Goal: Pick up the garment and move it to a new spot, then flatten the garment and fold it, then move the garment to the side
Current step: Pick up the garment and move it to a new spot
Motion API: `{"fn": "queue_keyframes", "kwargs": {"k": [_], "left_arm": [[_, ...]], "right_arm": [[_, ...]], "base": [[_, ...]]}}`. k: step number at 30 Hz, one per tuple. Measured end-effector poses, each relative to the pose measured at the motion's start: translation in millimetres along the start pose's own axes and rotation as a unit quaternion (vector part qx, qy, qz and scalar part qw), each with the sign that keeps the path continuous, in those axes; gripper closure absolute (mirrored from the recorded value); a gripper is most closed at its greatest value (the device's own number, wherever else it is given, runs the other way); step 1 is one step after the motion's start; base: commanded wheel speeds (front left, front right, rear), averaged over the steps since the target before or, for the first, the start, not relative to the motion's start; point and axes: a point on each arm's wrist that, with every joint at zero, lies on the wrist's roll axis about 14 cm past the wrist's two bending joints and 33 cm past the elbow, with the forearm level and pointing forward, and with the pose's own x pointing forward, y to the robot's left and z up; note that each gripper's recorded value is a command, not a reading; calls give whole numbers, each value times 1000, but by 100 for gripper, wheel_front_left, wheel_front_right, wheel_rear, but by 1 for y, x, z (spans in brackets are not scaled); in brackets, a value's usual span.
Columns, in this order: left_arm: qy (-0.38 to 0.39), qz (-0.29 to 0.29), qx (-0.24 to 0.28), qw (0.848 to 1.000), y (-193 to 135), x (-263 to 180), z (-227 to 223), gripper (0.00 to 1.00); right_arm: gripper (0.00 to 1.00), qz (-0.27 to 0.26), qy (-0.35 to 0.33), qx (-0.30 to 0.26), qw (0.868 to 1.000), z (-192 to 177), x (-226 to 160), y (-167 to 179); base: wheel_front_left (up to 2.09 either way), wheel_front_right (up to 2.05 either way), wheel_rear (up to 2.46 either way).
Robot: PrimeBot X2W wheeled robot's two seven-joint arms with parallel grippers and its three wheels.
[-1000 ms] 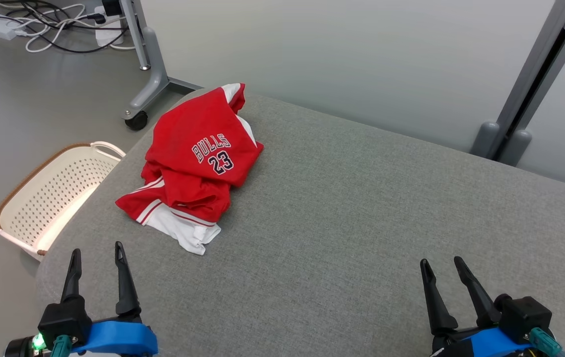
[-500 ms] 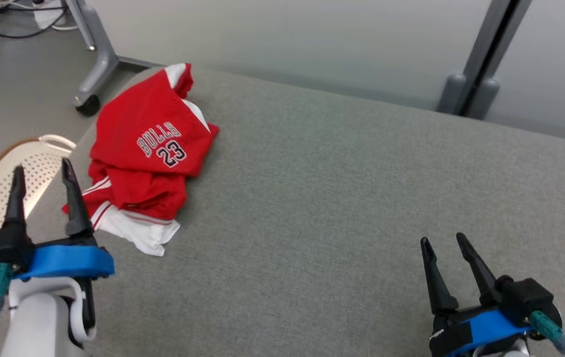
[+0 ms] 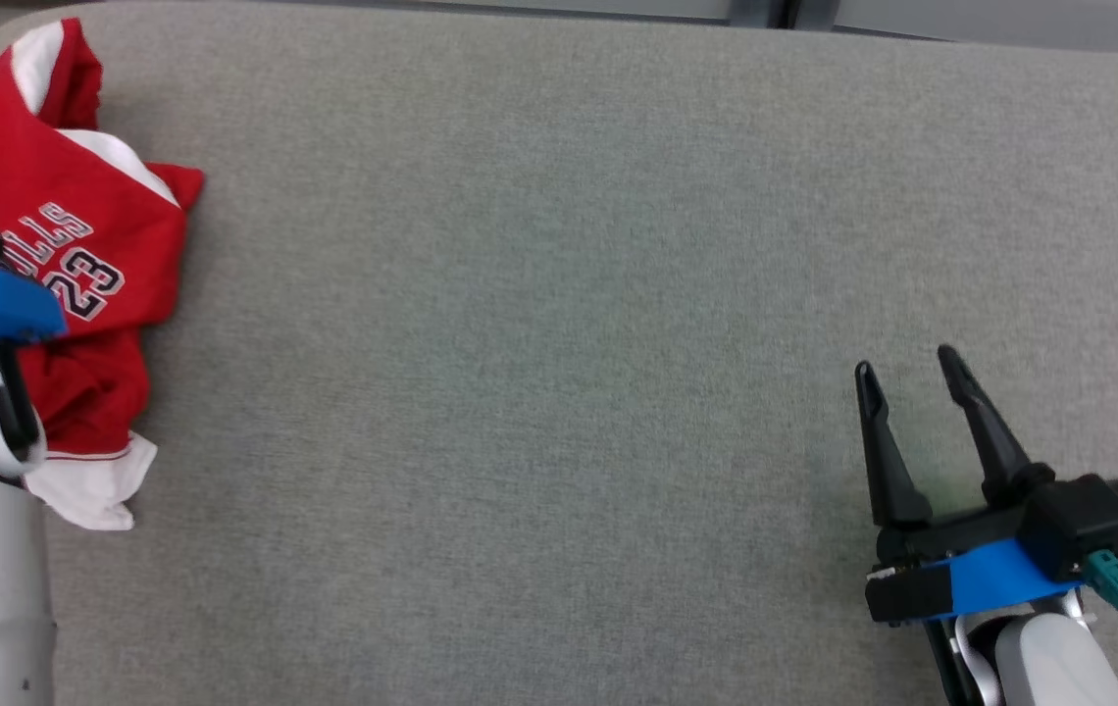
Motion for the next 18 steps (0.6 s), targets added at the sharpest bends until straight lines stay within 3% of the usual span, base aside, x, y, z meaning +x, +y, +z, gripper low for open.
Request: {"fn": "queue_keyframes", "kwargs": {"k": [9, 18], "left_arm": [[92, -17, 18, 995, -17, 57, -61, 0], [241, -21, 41, 969, -14, 57, -127, 0]], "right_arm": [[0, -46, -1, -24, 999, -5, 7, -41], [0, -60, 3, -26, 998, -11, 7, -54]], "base": [[0, 0, 0], [0, 0, 0]]}}
